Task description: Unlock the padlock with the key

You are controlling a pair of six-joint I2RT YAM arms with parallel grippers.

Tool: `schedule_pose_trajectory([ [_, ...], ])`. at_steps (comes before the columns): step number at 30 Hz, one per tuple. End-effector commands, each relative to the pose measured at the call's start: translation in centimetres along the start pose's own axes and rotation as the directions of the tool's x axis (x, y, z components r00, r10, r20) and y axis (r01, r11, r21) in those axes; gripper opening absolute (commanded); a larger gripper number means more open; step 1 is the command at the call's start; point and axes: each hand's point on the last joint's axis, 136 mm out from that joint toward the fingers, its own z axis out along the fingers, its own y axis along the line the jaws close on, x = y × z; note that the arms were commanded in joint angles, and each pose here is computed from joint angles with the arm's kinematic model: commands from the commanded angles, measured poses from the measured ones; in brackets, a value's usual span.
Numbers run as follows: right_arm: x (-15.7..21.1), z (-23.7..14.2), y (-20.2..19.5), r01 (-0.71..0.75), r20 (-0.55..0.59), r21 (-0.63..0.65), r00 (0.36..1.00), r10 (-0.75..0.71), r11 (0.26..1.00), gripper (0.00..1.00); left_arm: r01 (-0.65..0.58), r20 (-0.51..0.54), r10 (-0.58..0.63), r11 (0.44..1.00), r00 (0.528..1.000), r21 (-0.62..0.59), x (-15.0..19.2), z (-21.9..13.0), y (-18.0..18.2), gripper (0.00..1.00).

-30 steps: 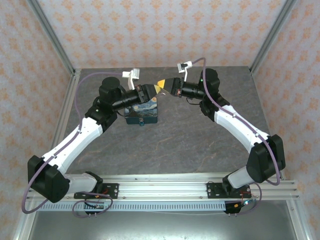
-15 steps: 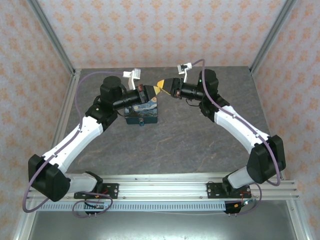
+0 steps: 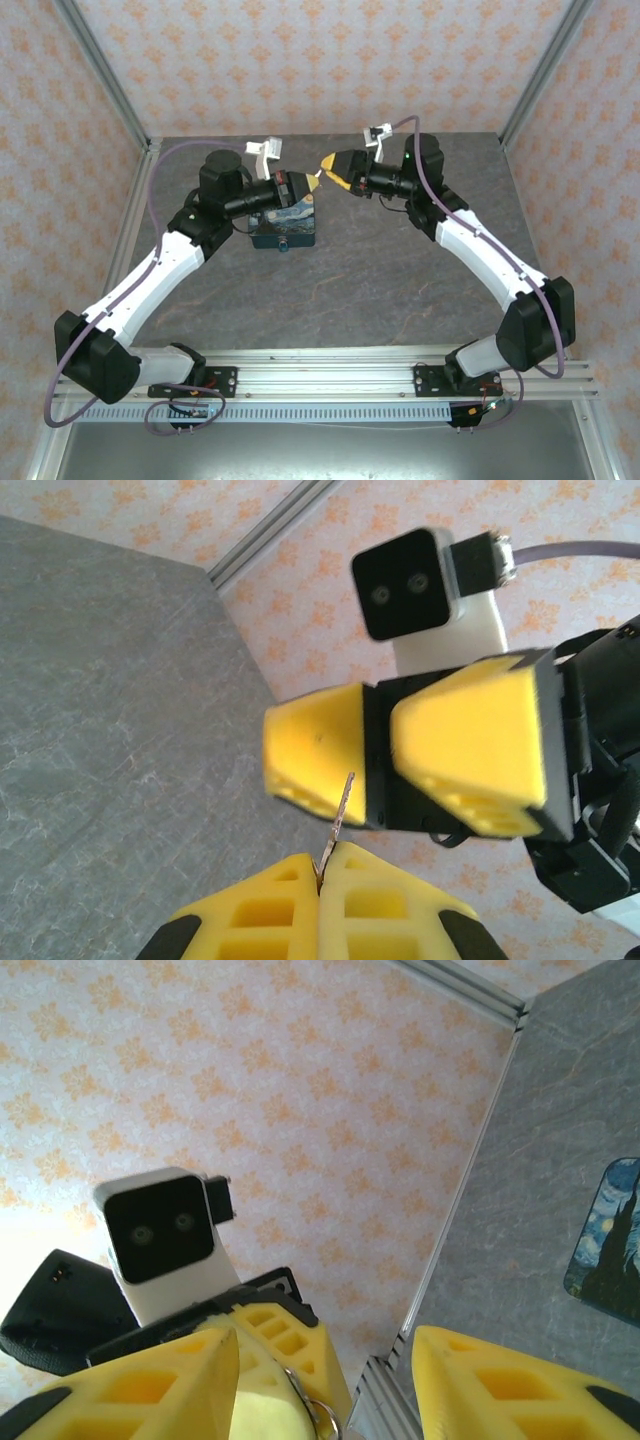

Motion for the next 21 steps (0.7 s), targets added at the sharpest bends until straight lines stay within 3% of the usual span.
schedule_pose_trajectory([
  [1, 0.5, 0.1, 2.7, 0.033, -0.023, -0.057, 0.999, -0.035, 0.998, 0.45, -0.021, -0.003, 0.022, 0.998, 1.0, 0.064, -1.3, -0.1, -2.1, 0.0],
  [6, 0.1, 0.5, 2.9, 0.043, -0.024, -0.063, 0.999, -0.044, 0.997, 0.27, -0.018, -0.046, 0.022, 0.996, 0.999, 0.089, -1.2, 0.4, -2.7, 0.0],
  [11, 0.0, 1.2, 2.4, 0.044, -0.048, -0.054, 0.998, -0.046, 0.998, 0.0, -0.028, -0.104, 0.035, 0.997, 0.994, 0.067, -0.6, 0.4, -2.6, 0.0],
  [19, 0.0, 1.2, 0.9, 0.084, -0.055, 0.033, 0.995, -0.083, 0.996, 0.0, -0.033, -0.132, 0.031, 0.999, 0.991, -0.013, -0.1, 0.2, -1.0, 0.0],
  [21, 0.3, 0.9, 0.3, 0.143, -0.083, 0.085, 0.987, -0.136, 0.986, 0.0, -0.043, -0.138, 0.034, 0.997, 0.99, -0.059, 0.0, -0.3, -0.6, 0.28],
])
